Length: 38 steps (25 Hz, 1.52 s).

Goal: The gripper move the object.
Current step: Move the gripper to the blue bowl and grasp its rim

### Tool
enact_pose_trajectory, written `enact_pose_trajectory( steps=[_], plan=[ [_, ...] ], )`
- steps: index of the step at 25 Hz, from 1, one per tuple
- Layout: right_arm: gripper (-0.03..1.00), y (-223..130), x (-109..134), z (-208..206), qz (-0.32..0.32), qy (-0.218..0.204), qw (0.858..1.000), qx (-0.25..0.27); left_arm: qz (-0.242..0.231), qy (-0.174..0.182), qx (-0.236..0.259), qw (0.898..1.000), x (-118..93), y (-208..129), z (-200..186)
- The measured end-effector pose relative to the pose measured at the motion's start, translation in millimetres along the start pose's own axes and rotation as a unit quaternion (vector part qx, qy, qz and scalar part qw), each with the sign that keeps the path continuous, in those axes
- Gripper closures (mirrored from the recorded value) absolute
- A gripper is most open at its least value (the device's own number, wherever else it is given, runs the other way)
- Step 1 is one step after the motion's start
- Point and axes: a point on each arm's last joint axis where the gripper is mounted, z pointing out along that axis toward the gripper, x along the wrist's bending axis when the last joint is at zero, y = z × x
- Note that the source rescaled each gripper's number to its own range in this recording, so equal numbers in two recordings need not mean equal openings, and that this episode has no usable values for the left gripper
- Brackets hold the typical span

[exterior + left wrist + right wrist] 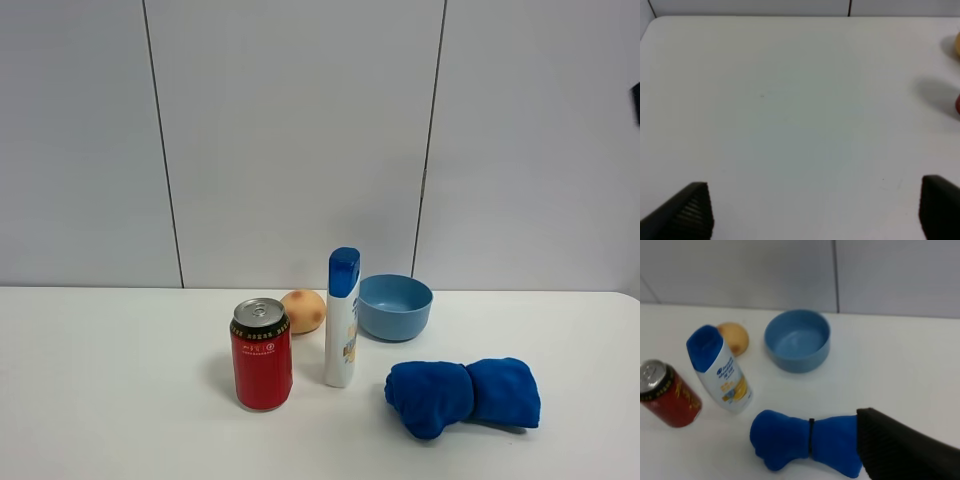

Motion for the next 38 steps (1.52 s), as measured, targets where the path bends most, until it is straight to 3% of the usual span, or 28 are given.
enact_pose_trajectory(
  steps=[7,13,18,23,32,38],
  plan=[
    [-0.03,2,-40,69,0.038,-0.037,0.994,0.1,0.0,-0.001,0.0,1.0,0,0,0],
    [-0.03,41,-63,99,0.037,-0.085,0.988,0.127,0.0,-0.001,0.0,1.0,0,0,0],
    [-0.03,66,-51,121,-0.025,-0.087,0.985,0.143,0.0,-0.001,0.0,1.0,0,0,0],
    [-0.03,79,-40,154,0.013,-0.11,0.982,0.155,0.0,-0.001,0.0,1.0,0,0,0],
    [-0.03,70,-67,250,0.109,-0.167,0.954,0.226,0.0,-0.001,0.0,1.0,0,0,0],
    [-0.03,53,-90,313,0.136,-0.202,0.931,0.272,0.0,-0.001,0.0,1.0,0,0,0]
  ],
)
